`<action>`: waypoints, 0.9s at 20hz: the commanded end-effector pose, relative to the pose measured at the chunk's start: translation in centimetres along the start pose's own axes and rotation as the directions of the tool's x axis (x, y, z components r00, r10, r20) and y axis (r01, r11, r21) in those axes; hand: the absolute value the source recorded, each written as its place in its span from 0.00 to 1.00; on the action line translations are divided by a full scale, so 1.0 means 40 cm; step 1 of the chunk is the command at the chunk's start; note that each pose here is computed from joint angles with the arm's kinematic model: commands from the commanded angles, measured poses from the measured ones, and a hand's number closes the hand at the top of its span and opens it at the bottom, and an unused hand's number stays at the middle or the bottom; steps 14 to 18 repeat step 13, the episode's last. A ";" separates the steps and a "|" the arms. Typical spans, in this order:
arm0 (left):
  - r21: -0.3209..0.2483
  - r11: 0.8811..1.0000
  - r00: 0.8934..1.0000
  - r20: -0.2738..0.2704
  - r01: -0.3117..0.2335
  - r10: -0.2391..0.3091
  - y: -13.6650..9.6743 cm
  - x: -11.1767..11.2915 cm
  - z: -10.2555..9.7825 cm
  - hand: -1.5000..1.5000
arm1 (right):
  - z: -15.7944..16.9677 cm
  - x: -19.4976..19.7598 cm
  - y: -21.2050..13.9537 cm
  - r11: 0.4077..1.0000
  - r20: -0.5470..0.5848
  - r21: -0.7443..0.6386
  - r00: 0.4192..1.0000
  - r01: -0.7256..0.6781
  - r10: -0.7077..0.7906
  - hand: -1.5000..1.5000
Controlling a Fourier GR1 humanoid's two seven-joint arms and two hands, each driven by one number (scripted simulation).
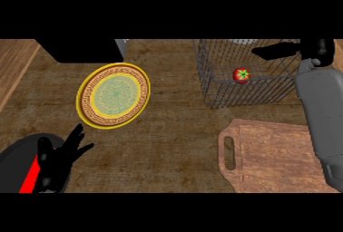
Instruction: Pick the tomato from the cutting board and place it in the basket
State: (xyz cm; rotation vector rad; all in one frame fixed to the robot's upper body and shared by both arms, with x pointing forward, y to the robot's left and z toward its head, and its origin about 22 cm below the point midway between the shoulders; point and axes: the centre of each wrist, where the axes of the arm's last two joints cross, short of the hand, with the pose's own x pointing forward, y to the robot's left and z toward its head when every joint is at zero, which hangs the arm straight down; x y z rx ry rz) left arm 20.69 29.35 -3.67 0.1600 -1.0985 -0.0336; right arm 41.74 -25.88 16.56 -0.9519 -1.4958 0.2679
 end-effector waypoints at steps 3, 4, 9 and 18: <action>-0.013 1.000 0.996 -0.091 -0.004 0.002 -0.020 -0.028 -0.014 0.50 | -0.008 -0.035 -0.070 0.992 0.002 -0.069 0.994 0.106 -0.107 0.00; -0.003 1.000 0.997 -0.080 -0.004 0.003 -0.014 -0.030 0.012 0.50 | -0.009 -0.005 -0.088 0.988 -0.035 -0.084 0.990 0.133 -0.136 0.00; -0.017 1.000 0.996 -0.090 -0.011 0.009 0.055 -0.024 0.017 0.50 | -0.005 -0.069 -0.223 0.972 -0.075 -0.177 0.982 0.157 -0.172 0.00; 0.013 1.000 0.995 -0.098 0.008 -0.007 0.008 -0.042 0.003 0.50 | 0.025 -0.154 -0.330 0.972 -0.113 -0.175 0.977 0.158 -0.180 0.00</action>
